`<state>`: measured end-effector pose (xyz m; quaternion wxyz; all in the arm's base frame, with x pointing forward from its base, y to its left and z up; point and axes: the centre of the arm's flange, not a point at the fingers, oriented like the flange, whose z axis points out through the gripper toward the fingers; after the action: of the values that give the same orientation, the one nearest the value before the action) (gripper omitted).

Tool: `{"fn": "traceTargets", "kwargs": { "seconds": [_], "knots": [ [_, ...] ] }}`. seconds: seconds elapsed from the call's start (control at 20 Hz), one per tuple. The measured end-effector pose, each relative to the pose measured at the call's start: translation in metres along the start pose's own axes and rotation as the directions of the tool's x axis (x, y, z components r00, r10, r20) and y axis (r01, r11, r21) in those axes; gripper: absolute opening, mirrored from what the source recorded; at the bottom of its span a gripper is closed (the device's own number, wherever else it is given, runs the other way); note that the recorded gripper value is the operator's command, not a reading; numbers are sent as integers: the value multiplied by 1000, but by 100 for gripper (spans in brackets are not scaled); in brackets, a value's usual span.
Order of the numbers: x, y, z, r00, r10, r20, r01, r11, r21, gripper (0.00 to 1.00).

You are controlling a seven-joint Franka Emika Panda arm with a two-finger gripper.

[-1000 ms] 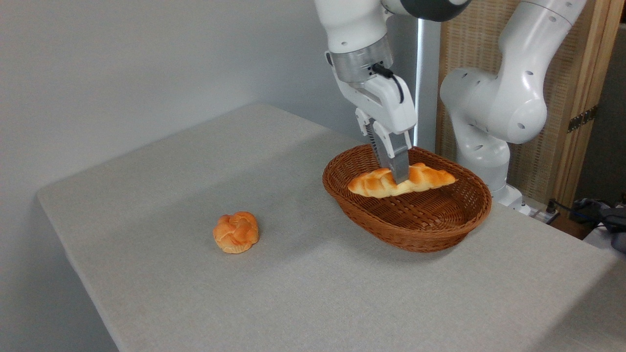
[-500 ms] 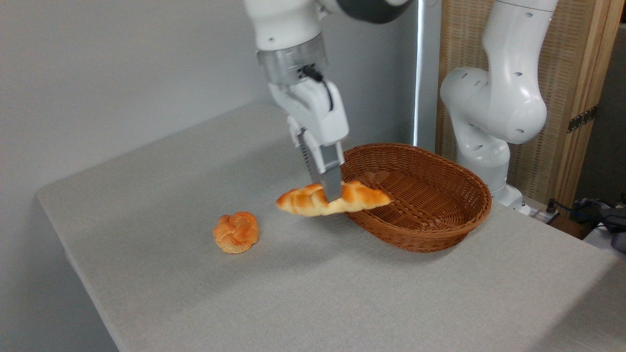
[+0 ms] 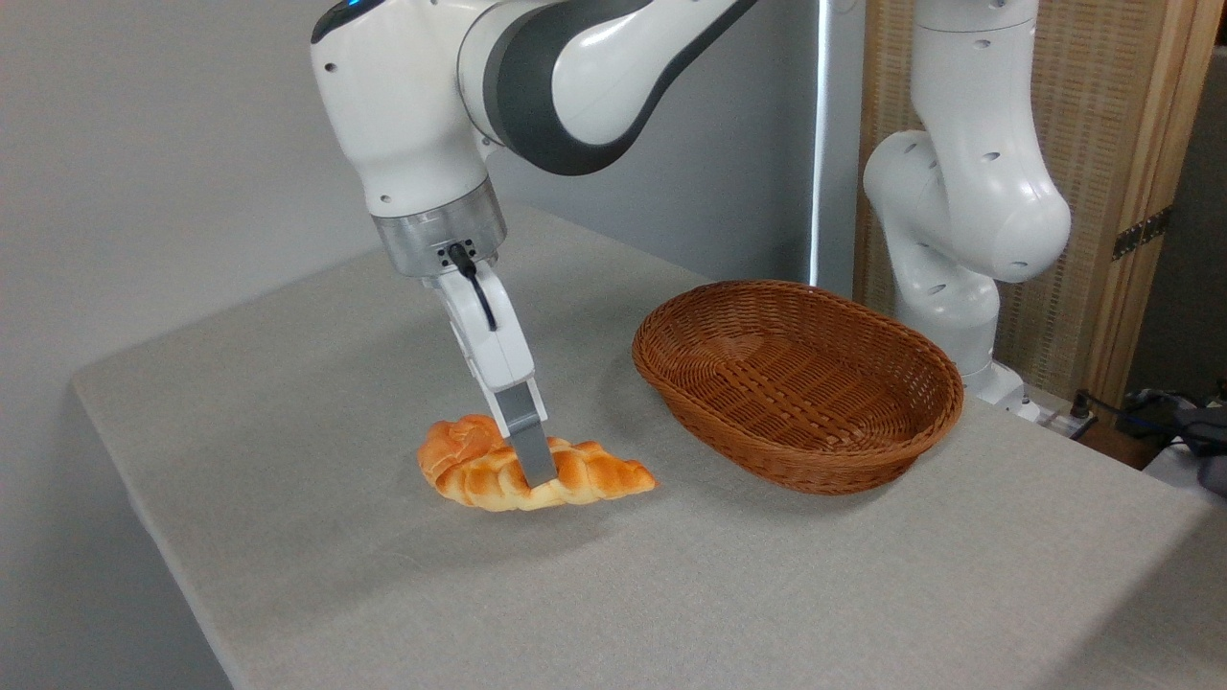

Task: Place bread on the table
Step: 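Lower the roll onto the table beside the bun and release it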

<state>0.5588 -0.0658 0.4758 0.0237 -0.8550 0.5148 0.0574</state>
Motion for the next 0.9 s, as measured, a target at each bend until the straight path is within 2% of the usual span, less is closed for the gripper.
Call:
{"fn": "traceTargets", "kwargs": {
  "seconds": [0.75, 0.9],
  "knots": [
    [1, -1, -6, 1000, 1, -8, -1, 1000, 11, 100],
    [-6, -8, -23, 999, -26, -34, 27, 999, 28, 100]
  ]
}}
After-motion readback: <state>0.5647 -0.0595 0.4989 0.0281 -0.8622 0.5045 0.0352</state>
